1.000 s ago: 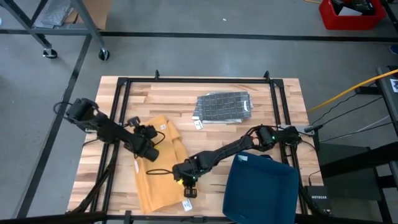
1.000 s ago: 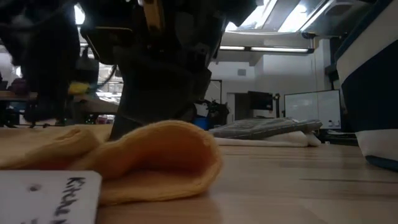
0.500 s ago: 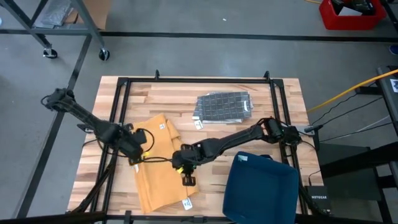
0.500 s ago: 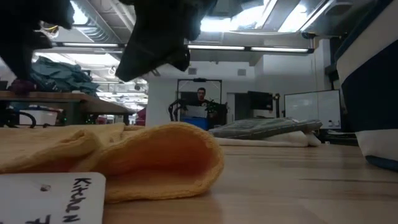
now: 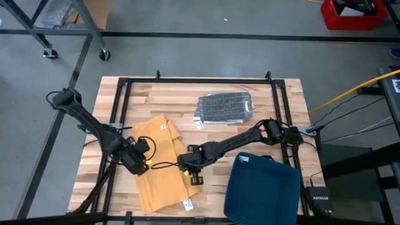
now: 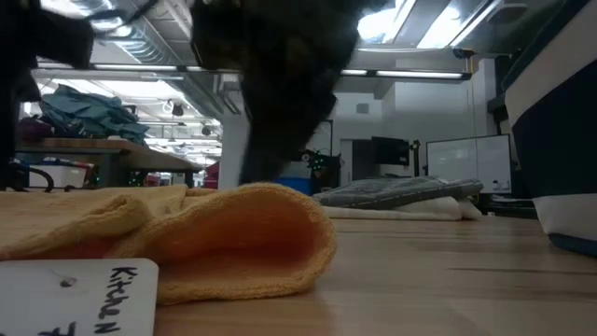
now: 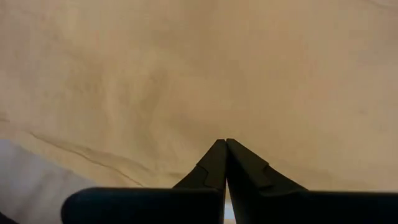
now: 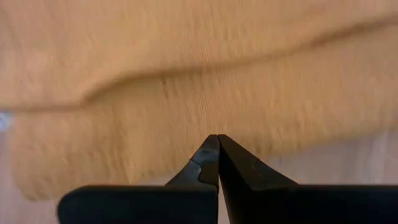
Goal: Fold towel
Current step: Fold the yellow kitchen towel
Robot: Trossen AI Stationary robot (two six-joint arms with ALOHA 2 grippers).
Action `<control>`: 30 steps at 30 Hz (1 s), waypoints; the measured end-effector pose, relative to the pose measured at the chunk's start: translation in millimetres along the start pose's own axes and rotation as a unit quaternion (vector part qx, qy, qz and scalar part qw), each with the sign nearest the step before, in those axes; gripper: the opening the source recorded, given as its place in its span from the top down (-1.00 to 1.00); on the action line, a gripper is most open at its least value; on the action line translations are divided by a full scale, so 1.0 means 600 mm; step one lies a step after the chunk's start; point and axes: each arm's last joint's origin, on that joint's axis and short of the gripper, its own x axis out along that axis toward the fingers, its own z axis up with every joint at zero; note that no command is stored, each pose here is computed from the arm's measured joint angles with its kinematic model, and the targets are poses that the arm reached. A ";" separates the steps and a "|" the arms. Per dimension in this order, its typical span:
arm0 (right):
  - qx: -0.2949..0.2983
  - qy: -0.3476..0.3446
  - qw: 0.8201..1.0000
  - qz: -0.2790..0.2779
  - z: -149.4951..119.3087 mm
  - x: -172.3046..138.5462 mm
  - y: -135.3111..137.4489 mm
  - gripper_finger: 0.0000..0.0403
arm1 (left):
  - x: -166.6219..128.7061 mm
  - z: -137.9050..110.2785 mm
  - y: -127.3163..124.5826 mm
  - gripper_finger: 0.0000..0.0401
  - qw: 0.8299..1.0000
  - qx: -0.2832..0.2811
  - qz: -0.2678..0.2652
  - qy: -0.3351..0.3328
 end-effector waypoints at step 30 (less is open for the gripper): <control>-0.009 -0.034 0.996 0.083 -0.014 0.026 0.049 0.95 | 0.124 0.068 0.084 1.00 0.990 -0.003 0.126 -0.062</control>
